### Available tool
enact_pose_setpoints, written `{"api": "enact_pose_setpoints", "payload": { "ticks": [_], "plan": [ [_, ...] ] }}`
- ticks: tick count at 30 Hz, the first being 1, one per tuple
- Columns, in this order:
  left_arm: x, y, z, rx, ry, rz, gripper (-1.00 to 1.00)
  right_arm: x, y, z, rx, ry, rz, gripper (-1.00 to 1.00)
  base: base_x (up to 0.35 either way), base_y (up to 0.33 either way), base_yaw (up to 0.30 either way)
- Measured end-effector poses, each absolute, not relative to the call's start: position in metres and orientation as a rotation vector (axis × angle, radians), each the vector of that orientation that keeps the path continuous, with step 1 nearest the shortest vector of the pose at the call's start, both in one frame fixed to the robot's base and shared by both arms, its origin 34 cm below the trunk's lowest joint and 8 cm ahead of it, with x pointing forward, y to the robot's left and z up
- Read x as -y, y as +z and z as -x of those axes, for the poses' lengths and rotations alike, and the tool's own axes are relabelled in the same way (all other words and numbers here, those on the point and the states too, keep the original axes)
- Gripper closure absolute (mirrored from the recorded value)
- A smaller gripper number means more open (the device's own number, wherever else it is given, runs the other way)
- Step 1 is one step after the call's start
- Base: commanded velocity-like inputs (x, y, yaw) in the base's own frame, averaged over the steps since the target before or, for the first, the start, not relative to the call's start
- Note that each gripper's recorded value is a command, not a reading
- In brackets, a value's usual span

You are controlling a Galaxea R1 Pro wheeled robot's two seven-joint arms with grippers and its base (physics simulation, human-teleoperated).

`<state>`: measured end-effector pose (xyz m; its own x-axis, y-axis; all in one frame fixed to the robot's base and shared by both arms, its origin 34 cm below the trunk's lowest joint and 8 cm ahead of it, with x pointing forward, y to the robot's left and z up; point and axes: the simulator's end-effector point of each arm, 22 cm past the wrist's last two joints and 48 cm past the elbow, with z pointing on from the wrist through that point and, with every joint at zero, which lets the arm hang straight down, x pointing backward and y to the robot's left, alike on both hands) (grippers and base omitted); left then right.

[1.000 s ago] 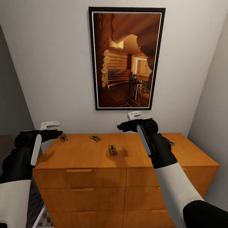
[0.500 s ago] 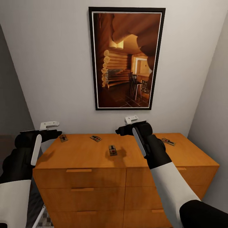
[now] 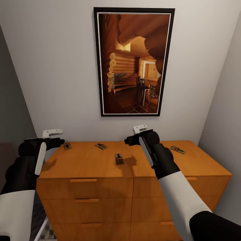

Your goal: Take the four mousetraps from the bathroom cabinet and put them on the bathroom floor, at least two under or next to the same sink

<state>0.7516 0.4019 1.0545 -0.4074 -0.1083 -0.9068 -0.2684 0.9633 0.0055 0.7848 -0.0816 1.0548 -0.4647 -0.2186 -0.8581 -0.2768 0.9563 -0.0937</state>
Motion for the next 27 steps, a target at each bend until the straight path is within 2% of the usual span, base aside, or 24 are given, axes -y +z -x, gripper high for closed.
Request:
{"api": "enact_pose_setpoints", "payload": {
  "ticks": [27],
  "plan": [
    [-0.3974,1.0526,-0.7521,-1.997,0.175,0.270,-1.00,0.0821,1.0608,-0.7857,-2.059,0.060,0.349,-1.00,0.000,0.000,0.000]
  ]
}}
